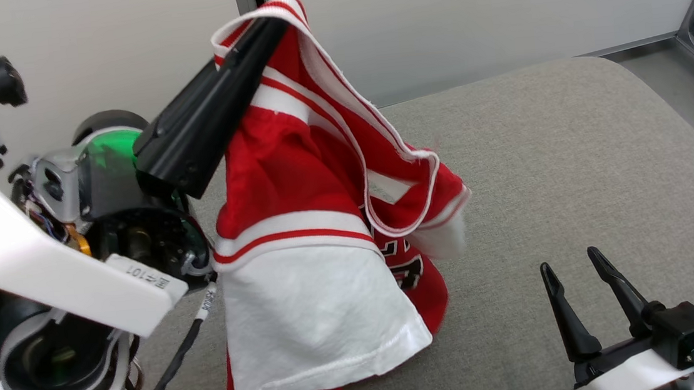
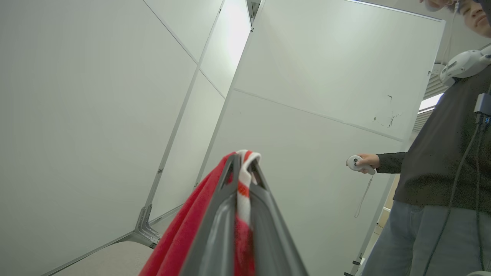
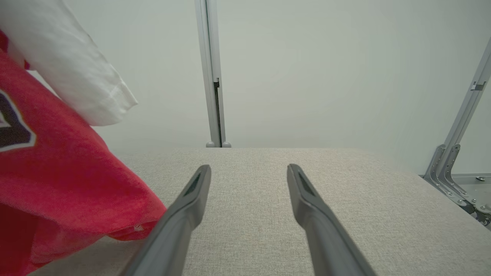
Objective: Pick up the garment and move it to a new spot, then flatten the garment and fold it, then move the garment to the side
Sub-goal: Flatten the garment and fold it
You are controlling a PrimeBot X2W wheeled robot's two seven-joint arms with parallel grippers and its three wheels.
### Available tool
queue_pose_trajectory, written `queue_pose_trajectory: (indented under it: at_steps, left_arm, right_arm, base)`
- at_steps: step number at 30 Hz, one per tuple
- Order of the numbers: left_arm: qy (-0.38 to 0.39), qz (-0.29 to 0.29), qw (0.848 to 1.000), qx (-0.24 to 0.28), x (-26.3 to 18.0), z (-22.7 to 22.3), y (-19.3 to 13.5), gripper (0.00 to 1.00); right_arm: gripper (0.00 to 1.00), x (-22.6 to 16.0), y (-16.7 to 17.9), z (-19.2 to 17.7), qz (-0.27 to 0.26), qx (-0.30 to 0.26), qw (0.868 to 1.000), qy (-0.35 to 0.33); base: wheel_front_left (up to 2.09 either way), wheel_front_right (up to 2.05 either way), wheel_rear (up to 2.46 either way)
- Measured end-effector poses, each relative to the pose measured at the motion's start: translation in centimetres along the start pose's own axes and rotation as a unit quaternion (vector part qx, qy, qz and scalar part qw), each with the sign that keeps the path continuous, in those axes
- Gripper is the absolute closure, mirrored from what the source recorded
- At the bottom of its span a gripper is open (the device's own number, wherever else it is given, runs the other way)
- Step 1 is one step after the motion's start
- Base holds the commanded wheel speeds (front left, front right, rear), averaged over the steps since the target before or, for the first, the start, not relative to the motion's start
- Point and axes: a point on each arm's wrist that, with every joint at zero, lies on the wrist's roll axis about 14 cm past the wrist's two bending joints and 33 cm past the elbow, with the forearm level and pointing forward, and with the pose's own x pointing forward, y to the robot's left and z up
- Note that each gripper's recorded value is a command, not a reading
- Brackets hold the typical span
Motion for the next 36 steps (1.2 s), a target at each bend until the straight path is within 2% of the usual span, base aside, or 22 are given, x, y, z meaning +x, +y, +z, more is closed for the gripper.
queue_pose_trajectory:
  at_steps: [4,8,11,13,14,16,20,22,24,25,27,31,33,36]
  left_arm:
    - [-0.008,-0.026,0.999,-0.026,0.9,1.0,-0.8,1.00]
    - [-0.005,-0.023,0.997,-0.079,2.1,1.2,0.8,1.00]
    - [0.033,0.029,0.993,-0.109,2.7,-0.7,5.0,1.00]
    - [0.069,0.076,0.985,-0.139,2.7,-3.3,8.6,1.00]
    - [0.069,0.076,0.985,-0.139,2.7,-3.3,8.6,1.00]
    - [0.096,0.121,0.975,-0.158,2.5,-6.0,12.3,1.00]
    - [0.135,0.198,0.958,-0.157,1.7,-11.3,18.7,1.00]
    - [0.160,0.223,0.952,-0.134,1.2,-14.0,21.1,1.00]
    - [0.172,0.264,0.943,-0.103,0.1,-16.0,24.2,0.56]
    - [0.196,0.293,0.932,-0.080,-1.3,-18.4,26.4,0.00]
    - [0.233,0.310,0.920,-0.055,-2.6,-21.2,27.7,0.00]
    - [0.301,0.308,0.899,0.079,-5.4,-23.5,29.9,0.00]
    - [0.300,0.313,0.891,0.132,-6.2,-23.0,30.4,0.00]
    - [0.274,0.331,0.889,0.158,-7.2,-22.2,29.9,0.00]
  right_arm:
    - [0.00,-0.1,-0.2,0.1,-0.005,0.000,1.000,-0.001]
    - [0.00,-0.2,-0.9,0.0,-0.017,0.002,1.000,0.002]
    - [0.00,-0.2,-1.1,-0.2,-0.023,0.003,1.000,0.005]
    - [0.00,-0.2,-1.3,-0.4,-0.027,0.003,1.000,0.008]
    - [0.00,-0.2,-1.3,-0.4,-0.027,0.003,1.000,0.008]
    - [0.00,-0.1,-1.4,-0.5,-0.030,0.005,0.999,0.011]
    - [0.00,0.2,-1.8,-0.9,-0.039,0.007,0.999,0.019]
    - [0.00,0.4,-2.1,-1.1,-0.045,0.008,0.999,0.023]
    - [0.00,0.3,-2.6,-1.5,-0.054,0.011,0.998,0.029]
    - [0.00,0.1,-3.2,-1.8,-0.065,0.010,0.997,0.036]
    - [0.00,-0.2,-3.8,-2.2,-0.077,0.010,0.996,0.043]
    - [0.00,-0.9,-5.0,-2.8,-0.100,0.009,0.993,0.056]
    - [0.00,-1.3,-5.2,-3.1,-0.106,0.011,0.993,0.059]
    - [0.00,-1.7,-5.1,-3.2,-0.106,0.012,0.992,0.060]
  base:
    - [0.00,0.00,0.00]
    - [0.00,0.00,0.00]
    - [0.00,0.00,0.00]
    - [0.00,0.00,0.00]
    - [0.00,0.00,0.00]
    - [0.00,0.00,0.00]
    - [0.00,0.00,0.00]
    - [0.00,0.00,0.00]
    - [0.00,0.00,0.00]
    - [0.00,0.00,0.00]
    - [0.00,0.00,0.00]
    - [0.00,0.00,0.00]
    - [0.00,0.00,0.00]
    - [0.00,0.00,0.00]
